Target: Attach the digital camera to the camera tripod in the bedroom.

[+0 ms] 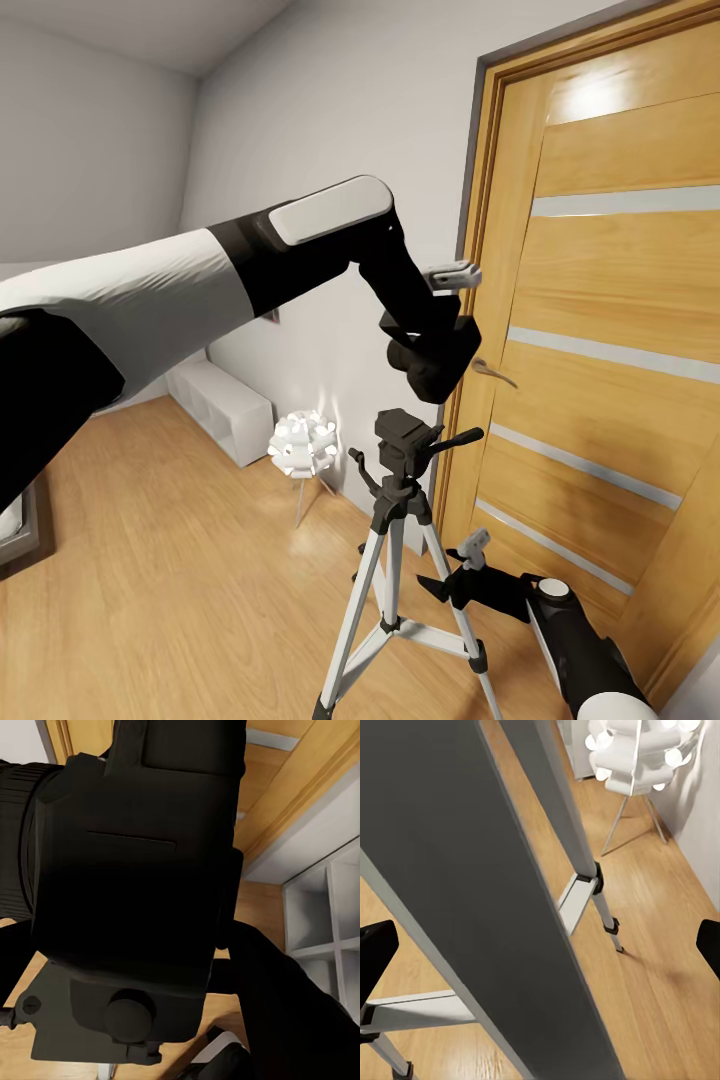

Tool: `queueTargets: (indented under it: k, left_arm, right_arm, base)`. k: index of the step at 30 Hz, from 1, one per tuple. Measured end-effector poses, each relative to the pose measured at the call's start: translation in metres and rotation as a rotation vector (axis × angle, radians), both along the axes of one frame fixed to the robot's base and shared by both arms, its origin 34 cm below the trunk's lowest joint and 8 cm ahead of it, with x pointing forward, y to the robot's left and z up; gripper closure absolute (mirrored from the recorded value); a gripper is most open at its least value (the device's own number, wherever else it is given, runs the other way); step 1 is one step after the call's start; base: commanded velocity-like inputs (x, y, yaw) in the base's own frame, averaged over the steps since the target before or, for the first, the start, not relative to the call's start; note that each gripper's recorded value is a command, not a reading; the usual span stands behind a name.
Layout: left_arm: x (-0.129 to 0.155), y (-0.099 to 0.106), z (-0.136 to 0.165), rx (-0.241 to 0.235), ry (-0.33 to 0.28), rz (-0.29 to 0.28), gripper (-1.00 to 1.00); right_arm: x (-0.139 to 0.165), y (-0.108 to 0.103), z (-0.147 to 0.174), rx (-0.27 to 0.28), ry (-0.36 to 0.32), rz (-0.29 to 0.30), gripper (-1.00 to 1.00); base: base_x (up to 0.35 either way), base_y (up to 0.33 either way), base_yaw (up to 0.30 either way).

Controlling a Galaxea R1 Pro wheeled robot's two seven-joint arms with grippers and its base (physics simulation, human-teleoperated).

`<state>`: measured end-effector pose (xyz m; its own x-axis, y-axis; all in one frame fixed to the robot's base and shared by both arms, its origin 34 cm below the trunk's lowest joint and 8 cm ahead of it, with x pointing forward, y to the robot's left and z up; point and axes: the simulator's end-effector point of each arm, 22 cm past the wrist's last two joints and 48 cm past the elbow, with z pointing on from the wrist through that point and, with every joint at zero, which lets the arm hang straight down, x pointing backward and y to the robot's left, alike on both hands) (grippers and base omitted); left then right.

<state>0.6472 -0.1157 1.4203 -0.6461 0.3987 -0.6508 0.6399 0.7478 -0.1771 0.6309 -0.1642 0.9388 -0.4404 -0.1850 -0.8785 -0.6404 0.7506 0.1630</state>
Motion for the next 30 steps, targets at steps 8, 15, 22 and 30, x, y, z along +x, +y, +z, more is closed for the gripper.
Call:
queueTargets:
  k: [8,15,22,30]
  left_arm:
    - [0.003,0.004,-0.004,0.021,-0.007,0.008,1.00]
    - [0.005,0.008,-0.010,0.044,-0.012,0.015,1.00]
    - [0.006,0.010,-0.012,0.053,-0.013,0.018,1.00]
    - [0.007,0.010,-0.013,0.055,-0.014,0.019,1.00]
  right_arm:
    - [0.000,0.000,0.000,0.000,0.000,0.000,-1.00]
    - [-0.001,0.000,-0.001,-0.003,0.002,0.001,-1.00]
    - [-0.001,0.001,-0.001,-0.004,0.002,0.003,-1.00]
    - [-0.001,0.002,-0.002,-0.017,-0.005,0.013,-1.00]
  base:
    - [0.000,0.000,0.000]
    - [0.000,0.000,0.000]
    - [0.000,0.000,0.000]
    - [0.000,0.000,0.000]
